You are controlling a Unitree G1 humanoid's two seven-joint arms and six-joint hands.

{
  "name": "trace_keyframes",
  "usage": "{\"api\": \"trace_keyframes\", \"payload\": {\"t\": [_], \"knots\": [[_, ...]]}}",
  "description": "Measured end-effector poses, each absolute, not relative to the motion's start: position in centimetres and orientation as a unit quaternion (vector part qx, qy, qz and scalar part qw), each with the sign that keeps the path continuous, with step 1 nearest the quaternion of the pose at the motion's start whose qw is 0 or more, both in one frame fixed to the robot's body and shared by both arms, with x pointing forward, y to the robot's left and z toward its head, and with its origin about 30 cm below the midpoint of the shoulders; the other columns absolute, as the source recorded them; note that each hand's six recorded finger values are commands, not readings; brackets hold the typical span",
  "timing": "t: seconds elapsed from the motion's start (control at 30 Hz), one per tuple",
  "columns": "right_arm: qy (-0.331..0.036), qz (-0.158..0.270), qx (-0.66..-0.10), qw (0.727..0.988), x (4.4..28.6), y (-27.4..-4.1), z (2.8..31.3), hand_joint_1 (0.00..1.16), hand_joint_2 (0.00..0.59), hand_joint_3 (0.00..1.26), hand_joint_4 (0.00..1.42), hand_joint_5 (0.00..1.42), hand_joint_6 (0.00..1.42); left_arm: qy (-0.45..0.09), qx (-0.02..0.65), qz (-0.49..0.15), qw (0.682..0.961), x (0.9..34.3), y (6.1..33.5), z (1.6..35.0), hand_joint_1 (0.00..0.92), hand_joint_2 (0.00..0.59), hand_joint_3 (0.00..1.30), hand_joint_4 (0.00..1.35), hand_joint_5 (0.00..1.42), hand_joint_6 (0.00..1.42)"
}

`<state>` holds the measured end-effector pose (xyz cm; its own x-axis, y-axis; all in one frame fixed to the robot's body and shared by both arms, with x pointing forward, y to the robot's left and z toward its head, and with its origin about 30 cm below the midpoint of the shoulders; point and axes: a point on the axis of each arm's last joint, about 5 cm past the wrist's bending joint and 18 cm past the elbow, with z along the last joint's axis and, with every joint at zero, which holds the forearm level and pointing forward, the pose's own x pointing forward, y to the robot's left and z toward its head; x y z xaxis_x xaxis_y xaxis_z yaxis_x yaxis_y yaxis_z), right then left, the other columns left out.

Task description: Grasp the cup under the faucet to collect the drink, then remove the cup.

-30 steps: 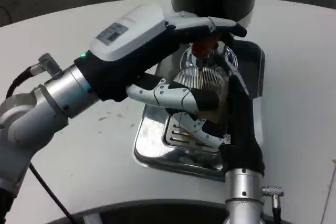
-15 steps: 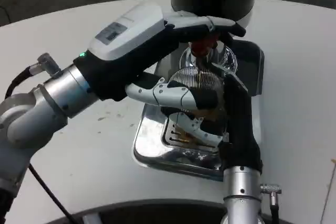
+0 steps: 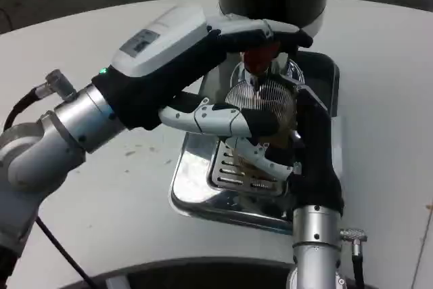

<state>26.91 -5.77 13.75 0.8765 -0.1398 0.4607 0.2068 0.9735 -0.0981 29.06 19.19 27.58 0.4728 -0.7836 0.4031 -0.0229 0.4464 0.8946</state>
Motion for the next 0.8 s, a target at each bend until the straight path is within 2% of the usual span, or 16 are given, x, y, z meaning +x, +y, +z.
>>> {"api": "trace_keyframes", "payload": {"t": [0.07,0.3,0.8], "knots": [[-0.232,-0.091,-0.073,0.966,26.9,-5.8,13.8,1.03,0.157,0.66,0.75,0.8,0.62,-0.436,0.446,-0.263,0.736,29.1,19.2,27.6,0.0,0.079,0.27,0.25,0.31,0.21],[-0.235,-0.093,-0.077,0.964,27.0,-5.9,13.8,1.03,0.157,0.67,0.76,0.82,0.64,-0.385,0.355,-0.275,0.806,29.8,19.9,26.8,0.0,0.079,0.23,0.19,0.28,0.19],[-0.238,-0.1,-0.075,0.963,27.1,-6.1,13.9,1.03,0.143,0.73,0.79,0.85,0.68,-0.342,0.258,-0.3,0.852,30.2,20.3,26.4,0.0,0.067,0.19,0.14,0.23,0.15]]}}
